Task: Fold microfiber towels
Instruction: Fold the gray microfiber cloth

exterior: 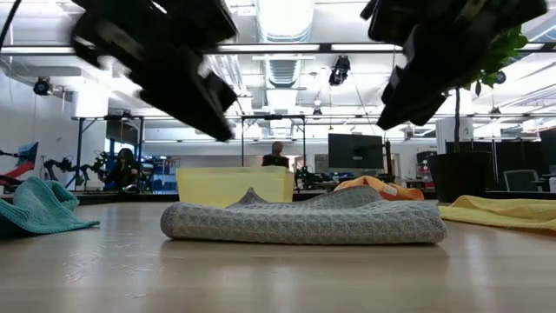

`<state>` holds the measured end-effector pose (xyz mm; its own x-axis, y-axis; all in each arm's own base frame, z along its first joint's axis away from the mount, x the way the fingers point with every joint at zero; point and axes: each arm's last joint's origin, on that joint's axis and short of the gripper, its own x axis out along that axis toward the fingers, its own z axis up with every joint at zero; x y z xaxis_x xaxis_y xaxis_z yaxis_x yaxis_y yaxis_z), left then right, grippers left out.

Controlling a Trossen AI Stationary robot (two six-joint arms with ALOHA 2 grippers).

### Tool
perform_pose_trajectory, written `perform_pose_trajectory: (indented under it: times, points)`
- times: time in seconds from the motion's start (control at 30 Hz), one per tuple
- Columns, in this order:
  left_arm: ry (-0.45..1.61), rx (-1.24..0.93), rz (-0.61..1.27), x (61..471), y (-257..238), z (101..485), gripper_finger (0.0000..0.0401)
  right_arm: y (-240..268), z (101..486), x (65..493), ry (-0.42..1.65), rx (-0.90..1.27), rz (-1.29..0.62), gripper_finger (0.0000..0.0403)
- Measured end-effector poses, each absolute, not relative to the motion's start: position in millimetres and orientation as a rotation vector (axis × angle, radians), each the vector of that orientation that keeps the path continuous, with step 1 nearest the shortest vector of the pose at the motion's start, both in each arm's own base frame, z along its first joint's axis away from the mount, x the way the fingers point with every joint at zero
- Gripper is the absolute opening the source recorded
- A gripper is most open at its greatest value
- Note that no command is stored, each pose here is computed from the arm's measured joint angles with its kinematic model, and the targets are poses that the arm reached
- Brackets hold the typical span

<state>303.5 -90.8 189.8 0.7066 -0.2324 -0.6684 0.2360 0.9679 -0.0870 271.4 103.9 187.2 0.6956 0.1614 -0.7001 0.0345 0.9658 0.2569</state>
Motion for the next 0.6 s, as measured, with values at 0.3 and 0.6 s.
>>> perform_pose_trajectory:
  times: [0.3, 0.6]
  points:
    - [0.743, 0.008, -0.305, 290, -129, 190, 0.0057, 145, 159, 280, 0.784, 0.243, 0.164, 0.0145]
    - [0.727, 0.017, -0.262, 298, -133, 178, 0.0175, 178, 143, 288, 0.791, 0.064, 0.222, 0.0208]
